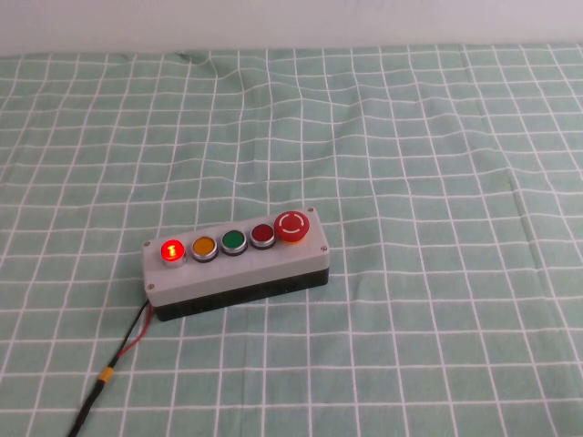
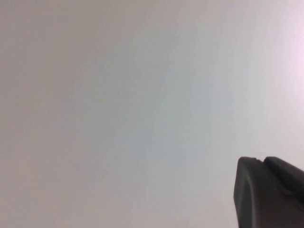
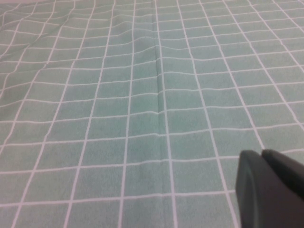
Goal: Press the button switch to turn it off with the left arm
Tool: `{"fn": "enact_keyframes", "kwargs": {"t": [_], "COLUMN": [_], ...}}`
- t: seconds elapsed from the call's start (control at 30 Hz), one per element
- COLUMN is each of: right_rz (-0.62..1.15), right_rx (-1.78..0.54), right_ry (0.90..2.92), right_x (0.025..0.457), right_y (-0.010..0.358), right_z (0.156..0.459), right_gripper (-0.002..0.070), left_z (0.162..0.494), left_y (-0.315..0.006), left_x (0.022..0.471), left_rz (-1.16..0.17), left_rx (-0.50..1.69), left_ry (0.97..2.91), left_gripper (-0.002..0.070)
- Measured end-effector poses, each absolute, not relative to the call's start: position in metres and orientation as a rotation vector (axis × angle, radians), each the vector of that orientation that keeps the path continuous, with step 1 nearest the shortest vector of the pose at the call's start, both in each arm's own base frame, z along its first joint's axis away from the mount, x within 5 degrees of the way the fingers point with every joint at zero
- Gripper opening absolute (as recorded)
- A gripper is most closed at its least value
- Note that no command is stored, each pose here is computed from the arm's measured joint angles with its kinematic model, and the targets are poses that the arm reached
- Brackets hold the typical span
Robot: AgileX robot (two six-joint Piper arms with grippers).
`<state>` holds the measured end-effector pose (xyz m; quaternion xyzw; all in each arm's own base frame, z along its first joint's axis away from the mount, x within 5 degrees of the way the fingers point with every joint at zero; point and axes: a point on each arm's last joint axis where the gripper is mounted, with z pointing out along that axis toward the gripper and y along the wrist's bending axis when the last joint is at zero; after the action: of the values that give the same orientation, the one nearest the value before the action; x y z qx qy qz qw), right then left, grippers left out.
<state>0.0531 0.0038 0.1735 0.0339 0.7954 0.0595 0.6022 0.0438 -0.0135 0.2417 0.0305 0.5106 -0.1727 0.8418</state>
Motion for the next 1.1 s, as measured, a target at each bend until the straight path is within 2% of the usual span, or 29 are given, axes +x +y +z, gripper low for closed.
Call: {"fn": "enact_keyframes", "kwargs": {"t": [0.13, 0.33, 0.5, 0.73, 0.83, 0.93, 1.1], "right_rz": [0.138, 0.138, 0.138, 0.138, 0.138, 0.138, 0.138], "right_rx": [0.079, 0.079, 0.079, 0.079, 0.079, 0.079, 0.079], "right_ry": [1.842, 1.842, 1.842, 1.842, 1.842, 1.842, 1.842], "right_x": [0.053, 0.053, 0.053, 0.053, 0.053, 0.053, 0.053], "right_y": [0.004, 0.004, 0.004, 0.004, 0.004, 0.004, 0.004], "right_z": [0.173, 0.173, 0.173, 0.173, 0.173, 0.173, 0.173], "right_gripper": [-0.0016, -0.0016, -0.0016, -0.0016, -0.0016, -0.0016, -0.0016], "left_z": [0.260, 0.317, 0.374, 0.418, 0.420, 0.415, 0.406], "left_y": [-0.014, -0.014, -0.004, 0.006, 0.006, 0.001, -0.010], "left_x": [0.035, 0.016, -0.002, 0.020, 0.043, 0.065, 0.094], "left_rz": [-0.437, -0.323, -0.329, -0.245, -0.175, -0.084, -0.022], "left_rx": [0.064, 0.167, 0.094, -0.058, -0.090, -0.022, 0.141], "left_ry": [0.947, 0.919, 0.925, 1.245, 1.476, 1.725, 1.933], "left_gripper": [-0.0003, -0.0003, -0.0003, -0.0003, -0.0003, -0.0003, -0.0003]}}
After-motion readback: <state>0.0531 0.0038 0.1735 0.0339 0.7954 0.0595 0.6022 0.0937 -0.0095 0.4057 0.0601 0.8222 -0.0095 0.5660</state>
